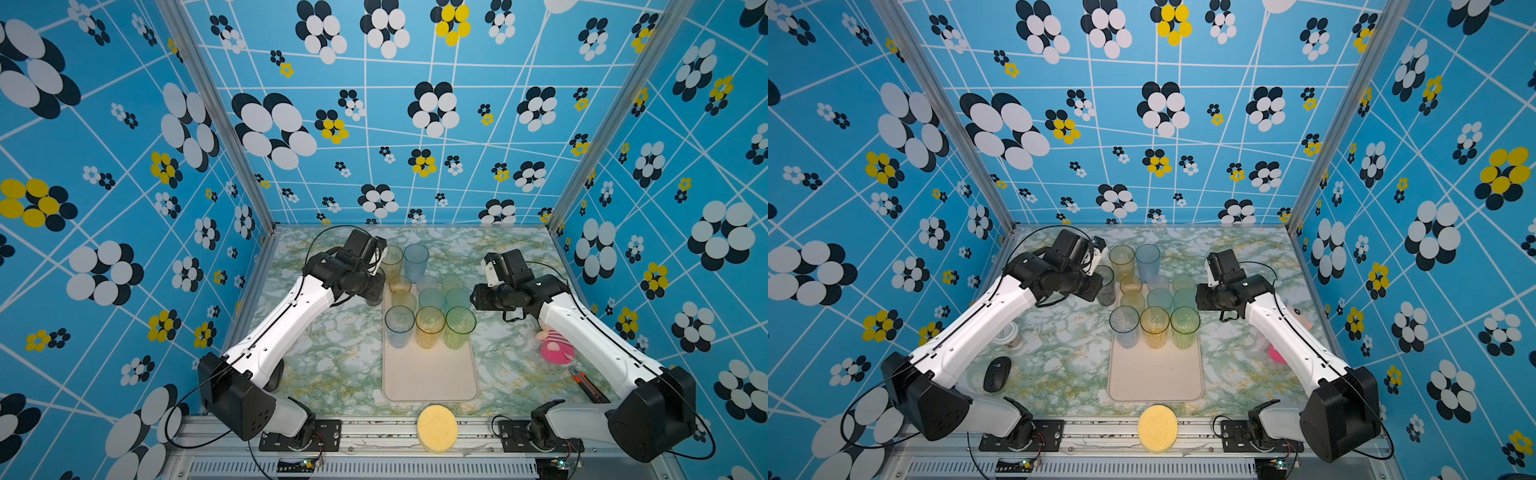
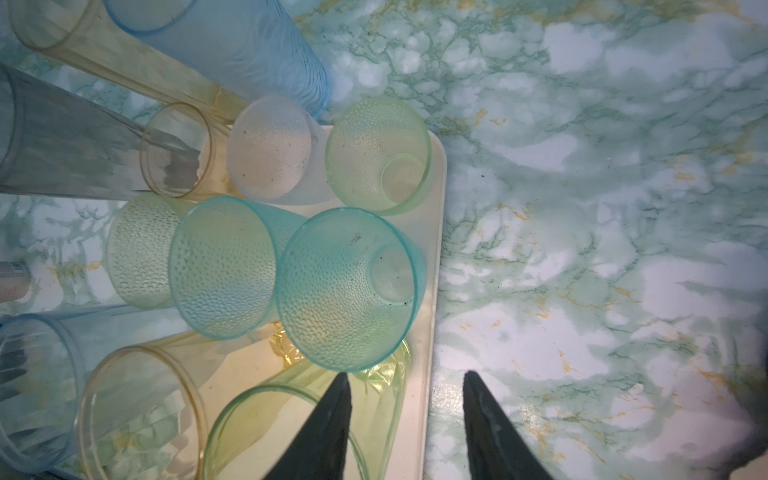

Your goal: Place the glasses into the tray

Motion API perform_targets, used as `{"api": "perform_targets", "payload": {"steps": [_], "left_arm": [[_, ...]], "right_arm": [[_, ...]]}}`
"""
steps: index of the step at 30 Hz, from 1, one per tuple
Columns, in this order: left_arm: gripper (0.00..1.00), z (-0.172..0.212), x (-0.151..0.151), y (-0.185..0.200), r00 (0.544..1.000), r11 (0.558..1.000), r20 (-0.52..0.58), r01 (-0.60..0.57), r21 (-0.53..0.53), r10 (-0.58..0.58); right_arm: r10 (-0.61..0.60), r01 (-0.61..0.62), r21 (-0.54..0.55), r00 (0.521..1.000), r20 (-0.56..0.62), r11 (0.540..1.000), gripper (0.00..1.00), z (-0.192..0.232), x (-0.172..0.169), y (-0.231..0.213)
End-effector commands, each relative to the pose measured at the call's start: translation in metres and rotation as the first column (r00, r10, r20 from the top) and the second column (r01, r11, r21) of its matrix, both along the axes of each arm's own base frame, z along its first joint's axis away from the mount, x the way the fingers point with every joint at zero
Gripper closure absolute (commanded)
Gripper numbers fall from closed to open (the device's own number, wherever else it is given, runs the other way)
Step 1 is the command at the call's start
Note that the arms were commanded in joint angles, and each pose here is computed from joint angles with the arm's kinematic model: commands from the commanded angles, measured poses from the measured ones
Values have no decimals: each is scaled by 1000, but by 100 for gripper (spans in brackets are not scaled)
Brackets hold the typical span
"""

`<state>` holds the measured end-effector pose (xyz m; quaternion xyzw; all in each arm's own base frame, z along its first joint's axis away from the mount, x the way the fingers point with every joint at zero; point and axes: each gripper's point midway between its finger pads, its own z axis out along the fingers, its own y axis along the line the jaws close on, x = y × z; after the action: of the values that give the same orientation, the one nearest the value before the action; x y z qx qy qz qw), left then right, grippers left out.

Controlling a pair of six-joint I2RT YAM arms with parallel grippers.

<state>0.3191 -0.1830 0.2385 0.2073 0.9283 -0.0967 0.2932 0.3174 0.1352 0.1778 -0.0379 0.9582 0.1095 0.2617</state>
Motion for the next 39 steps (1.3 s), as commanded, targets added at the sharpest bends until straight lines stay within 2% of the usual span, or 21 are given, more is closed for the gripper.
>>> {"api": "perform_targets", "payload": {"steps": [1, 5, 10, 19, 26, 39], "left_arm": [[75, 22, 13, 0, 994, 989, 102, -34, -141, 48], [73, 32, 21, 13, 972, 969, 192, -94, -228, 139], [72, 29, 28, 21, 946, 946, 244, -138, -293, 214], [70, 21, 34, 23, 930, 928, 275, -142, -345, 244], [68, 22, 40, 33, 920, 918, 287, -150, -367, 265], [68, 16, 47, 42, 933, 912, 253, -147, -382, 257]], "right_arm": [[16, -15, -29, 999, 38, 999, 54, 18, 15, 3], [46, -46, 13, 997, 58, 999, 54, 33, 38, 21], [84, -86, 46, 995, 44, 995, 56, 35, 68, 49], [139, -140, 18, 990, 22, 990, 57, 33, 111, 93], [124, -124, 3, 992, -1, 992, 61, 23, 132, 105], [96, -98, -52, 994, -45, 994, 66, 1, 158, 117]]}}
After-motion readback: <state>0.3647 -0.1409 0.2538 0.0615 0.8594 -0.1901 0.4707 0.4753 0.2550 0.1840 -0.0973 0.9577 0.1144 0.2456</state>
